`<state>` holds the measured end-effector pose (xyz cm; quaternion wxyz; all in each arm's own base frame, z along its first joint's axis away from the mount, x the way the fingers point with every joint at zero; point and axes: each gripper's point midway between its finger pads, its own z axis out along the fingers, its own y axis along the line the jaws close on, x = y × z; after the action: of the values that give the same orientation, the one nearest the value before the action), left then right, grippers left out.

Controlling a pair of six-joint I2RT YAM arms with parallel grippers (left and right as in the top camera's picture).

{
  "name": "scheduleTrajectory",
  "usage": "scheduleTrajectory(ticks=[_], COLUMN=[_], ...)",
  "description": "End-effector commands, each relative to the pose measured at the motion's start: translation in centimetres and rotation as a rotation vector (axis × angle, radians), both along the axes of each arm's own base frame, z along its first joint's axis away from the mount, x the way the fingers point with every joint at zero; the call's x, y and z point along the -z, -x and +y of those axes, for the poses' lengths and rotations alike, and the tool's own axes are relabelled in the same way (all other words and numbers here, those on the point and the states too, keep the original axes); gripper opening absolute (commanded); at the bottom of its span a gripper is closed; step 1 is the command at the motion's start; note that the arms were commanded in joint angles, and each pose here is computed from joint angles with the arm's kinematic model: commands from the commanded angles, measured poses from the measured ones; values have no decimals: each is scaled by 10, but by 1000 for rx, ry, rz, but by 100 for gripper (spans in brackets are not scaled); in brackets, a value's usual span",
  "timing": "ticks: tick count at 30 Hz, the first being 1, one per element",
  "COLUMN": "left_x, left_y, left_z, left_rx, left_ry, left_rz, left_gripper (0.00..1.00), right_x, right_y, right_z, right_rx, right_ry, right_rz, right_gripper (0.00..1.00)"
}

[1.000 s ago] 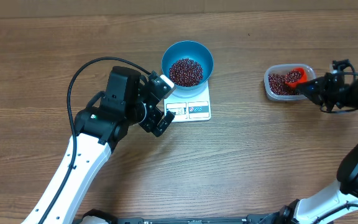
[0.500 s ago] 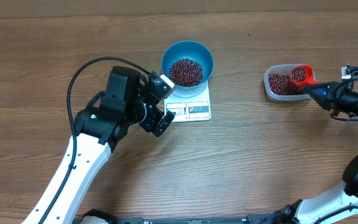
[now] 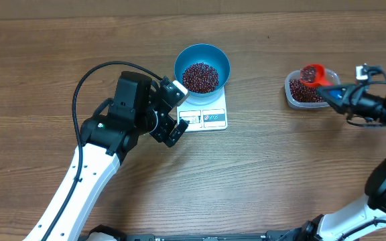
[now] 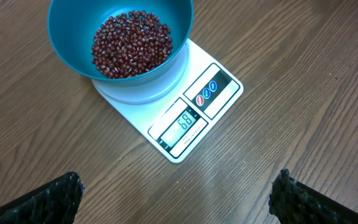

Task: Scoop item into bowl and weigh 150g on scale

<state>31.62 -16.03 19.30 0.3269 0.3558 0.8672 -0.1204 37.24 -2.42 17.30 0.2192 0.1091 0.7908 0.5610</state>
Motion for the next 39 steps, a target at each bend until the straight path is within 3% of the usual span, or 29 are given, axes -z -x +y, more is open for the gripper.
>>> scheduleTrajectory(ticks=[1,14,28,39], left_x=[2,2,2,2], left_y=[1,1,1,1], left_z=[-3,-3,-3,-3], left_rx=[2,2,2,2], left_ry=[7,7,7,7], left_rz=[8,8,8,8], left_gripper=[100,100,100,100], right_x=[-14,-24,-9,17], right_y=[-4,-17,-49,-56], right_z=[28,120,218,252], right_rx=[-68,-279,-307,-244], right_ry=[-69,-128,60,290], right_rz=[-65,-51,-13,-30], right_gripper=[4,4,4,4])
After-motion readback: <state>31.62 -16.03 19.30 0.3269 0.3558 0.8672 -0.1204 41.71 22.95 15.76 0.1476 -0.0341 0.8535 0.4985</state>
